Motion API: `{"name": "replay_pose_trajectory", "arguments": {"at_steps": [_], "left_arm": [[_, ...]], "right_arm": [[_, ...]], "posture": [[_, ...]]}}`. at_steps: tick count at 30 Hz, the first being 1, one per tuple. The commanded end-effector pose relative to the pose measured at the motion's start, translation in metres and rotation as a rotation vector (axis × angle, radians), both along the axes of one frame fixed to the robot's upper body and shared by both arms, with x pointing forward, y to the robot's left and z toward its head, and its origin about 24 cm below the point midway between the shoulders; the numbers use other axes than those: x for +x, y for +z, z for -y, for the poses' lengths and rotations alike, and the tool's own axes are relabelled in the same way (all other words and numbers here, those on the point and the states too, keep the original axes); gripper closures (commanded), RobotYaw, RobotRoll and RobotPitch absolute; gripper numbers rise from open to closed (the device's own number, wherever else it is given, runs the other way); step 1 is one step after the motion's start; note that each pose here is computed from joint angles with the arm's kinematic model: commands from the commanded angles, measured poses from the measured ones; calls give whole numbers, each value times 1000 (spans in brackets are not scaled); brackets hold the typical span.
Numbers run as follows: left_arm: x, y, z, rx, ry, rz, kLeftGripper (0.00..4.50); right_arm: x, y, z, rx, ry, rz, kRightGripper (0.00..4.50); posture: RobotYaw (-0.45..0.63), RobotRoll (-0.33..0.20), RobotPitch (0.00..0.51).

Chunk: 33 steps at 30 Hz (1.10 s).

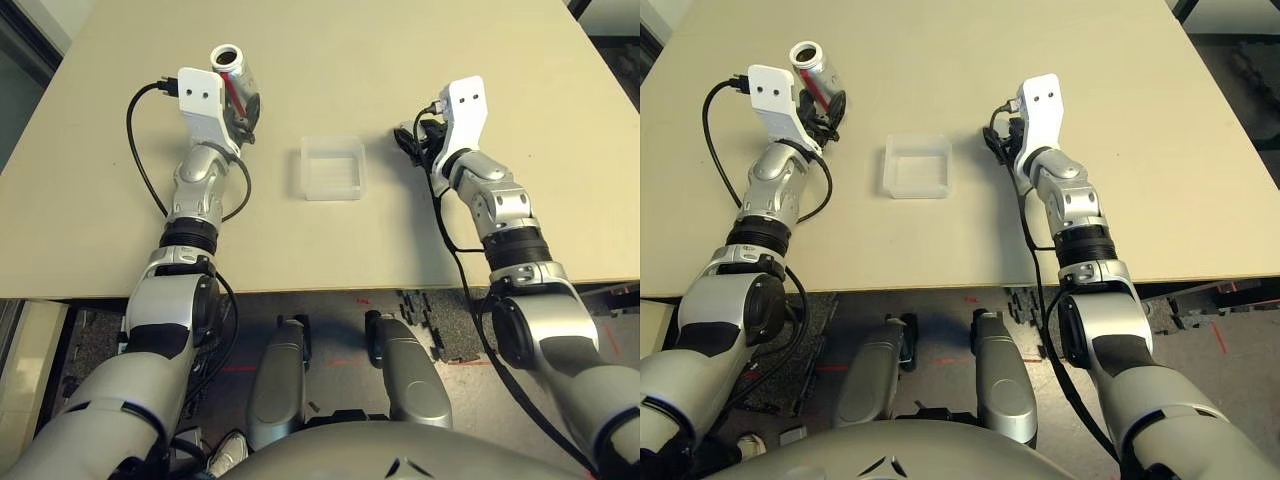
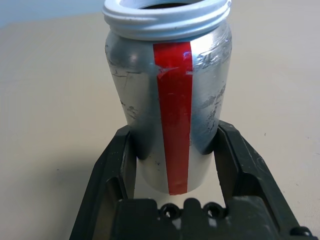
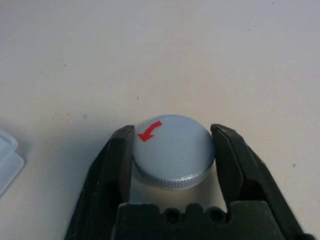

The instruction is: Pour the medicine from the bottle into the box.

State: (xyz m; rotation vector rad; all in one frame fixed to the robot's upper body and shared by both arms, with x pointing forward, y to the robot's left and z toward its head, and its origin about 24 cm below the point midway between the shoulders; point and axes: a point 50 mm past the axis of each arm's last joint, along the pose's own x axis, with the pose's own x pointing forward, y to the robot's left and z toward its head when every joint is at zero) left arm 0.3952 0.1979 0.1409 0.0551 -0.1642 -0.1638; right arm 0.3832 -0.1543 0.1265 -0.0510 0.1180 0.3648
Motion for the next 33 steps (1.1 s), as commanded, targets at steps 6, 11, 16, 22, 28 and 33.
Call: {"name": "replay_pose_trajectory", "arguments": {"at_steps": [6,11,16,22,28,33], "left_arm": [[1,5,-12,2,34,-3,2103],[4,19,-18,45,32,31,2103],[7,49,-16,245,-20,117,2103],[8,91,-2,607,-91,282,2103],[-4,122,31,1154,-232,557,2103],[-15,136,51,1564,-313,799,2103]], "right_arm": [[2,12,14,6,-25,15,0],[-5,40,24,-12,15,62,0],[-26,70,32,-62,129,46,0],[-71,75,38,-155,365,-141,0],[-115,59,32,-231,571,-339,0],[-116,51,21,-235,597,-343,0]], "posture": [[20,0,194],[22,0,196],[30,0,198],[35,0,202],[18,0,206],[14,0,204]]}}
